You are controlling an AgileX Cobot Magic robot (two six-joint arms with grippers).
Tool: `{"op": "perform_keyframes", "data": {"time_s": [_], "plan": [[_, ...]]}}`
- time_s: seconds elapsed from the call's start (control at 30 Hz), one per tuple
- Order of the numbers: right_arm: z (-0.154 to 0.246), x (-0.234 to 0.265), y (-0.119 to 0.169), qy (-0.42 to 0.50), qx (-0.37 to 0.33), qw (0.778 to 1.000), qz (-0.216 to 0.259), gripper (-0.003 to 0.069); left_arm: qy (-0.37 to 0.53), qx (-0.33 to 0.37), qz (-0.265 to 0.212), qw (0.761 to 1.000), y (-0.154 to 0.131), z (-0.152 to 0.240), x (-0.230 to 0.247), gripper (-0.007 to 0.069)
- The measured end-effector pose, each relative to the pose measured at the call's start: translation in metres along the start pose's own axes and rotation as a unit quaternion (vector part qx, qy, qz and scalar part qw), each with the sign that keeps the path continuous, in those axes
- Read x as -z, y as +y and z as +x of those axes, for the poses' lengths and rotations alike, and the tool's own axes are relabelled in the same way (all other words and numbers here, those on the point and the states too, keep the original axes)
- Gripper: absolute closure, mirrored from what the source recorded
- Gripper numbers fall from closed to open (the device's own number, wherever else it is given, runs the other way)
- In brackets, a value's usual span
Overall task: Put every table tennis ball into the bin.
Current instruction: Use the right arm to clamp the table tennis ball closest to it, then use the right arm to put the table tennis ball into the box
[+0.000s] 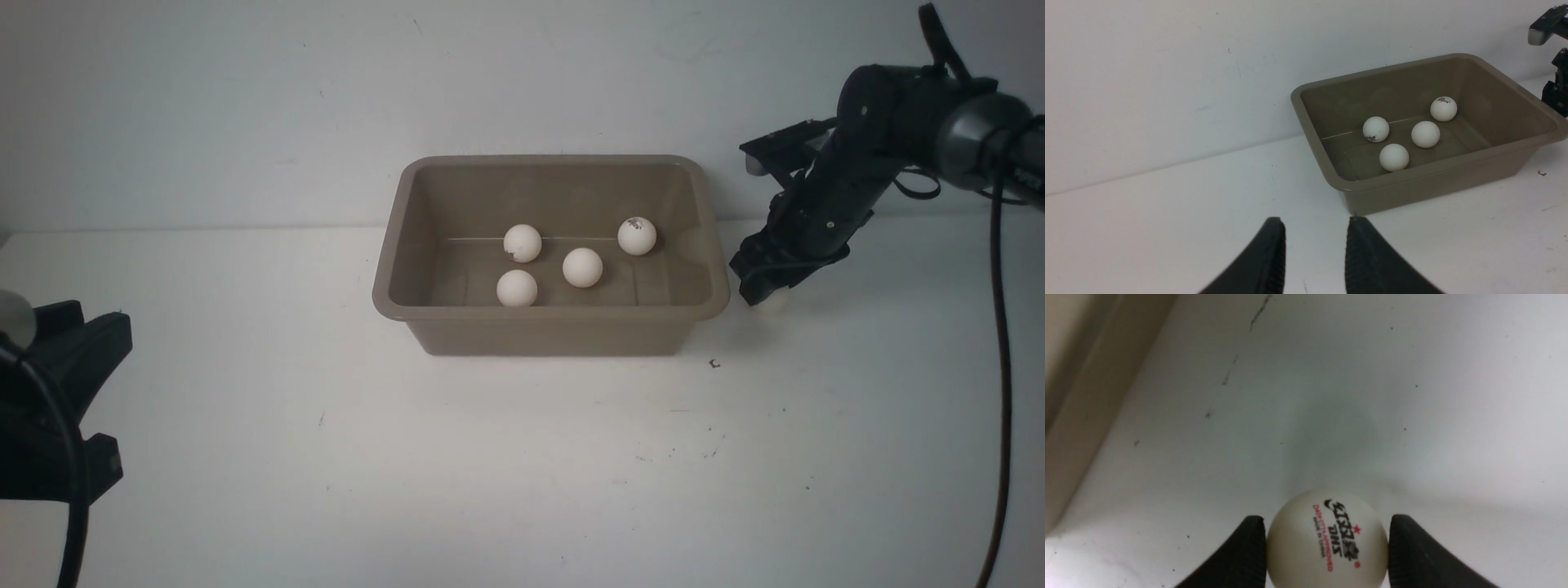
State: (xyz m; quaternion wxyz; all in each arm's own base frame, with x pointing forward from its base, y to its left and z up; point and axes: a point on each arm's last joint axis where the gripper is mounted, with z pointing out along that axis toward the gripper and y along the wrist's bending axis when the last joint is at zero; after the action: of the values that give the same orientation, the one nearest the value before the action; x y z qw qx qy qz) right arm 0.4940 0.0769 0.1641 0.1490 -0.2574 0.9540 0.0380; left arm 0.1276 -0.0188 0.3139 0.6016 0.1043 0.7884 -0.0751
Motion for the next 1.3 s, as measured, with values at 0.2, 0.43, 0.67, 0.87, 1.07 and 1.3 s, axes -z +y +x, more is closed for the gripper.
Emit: {"op": "perform_keyframes", "data": {"time_s": [0.2,0.43,0.67,0.87,1.07,1.3], "plan": [[0.001,0.0,0.0,0.004,0.001,1.0,0.0,0.0309,0.0,0.0,0.0,1.0,0.0,0.0,0.0,0.043],[-0.006,0.024,-0.011,0.02,0.023,0.998,0.056,0.0309,0.0,0.0,0.0,1.0,0.0,0.0,0.0,0.043],[-0.045,0.1,0.009,-0.112,0.014,0.993,0.024,0.0309,0.0,0.0,0.0,1.0,0.0,0.0,0.0,0.043],[-0.069,0.116,0.071,-0.156,0.065,0.985,-0.039,0.0309,0.0,0.0,0.0,1.0,0.0,0.0,0.0,0.043],[-0.071,0.084,0.087,-0.125,0.085,0.987,-0.055,0.0309,0.0,0.0,0.0,1.0,0.0,0.0,0.0,0.043],[-0.063,0.047,0.099,-0.077,0.104,0.989,-0.07,0.0287,0.0,0.0,0.0,1.0,0.0,0.0,0.0,0.043]]}}
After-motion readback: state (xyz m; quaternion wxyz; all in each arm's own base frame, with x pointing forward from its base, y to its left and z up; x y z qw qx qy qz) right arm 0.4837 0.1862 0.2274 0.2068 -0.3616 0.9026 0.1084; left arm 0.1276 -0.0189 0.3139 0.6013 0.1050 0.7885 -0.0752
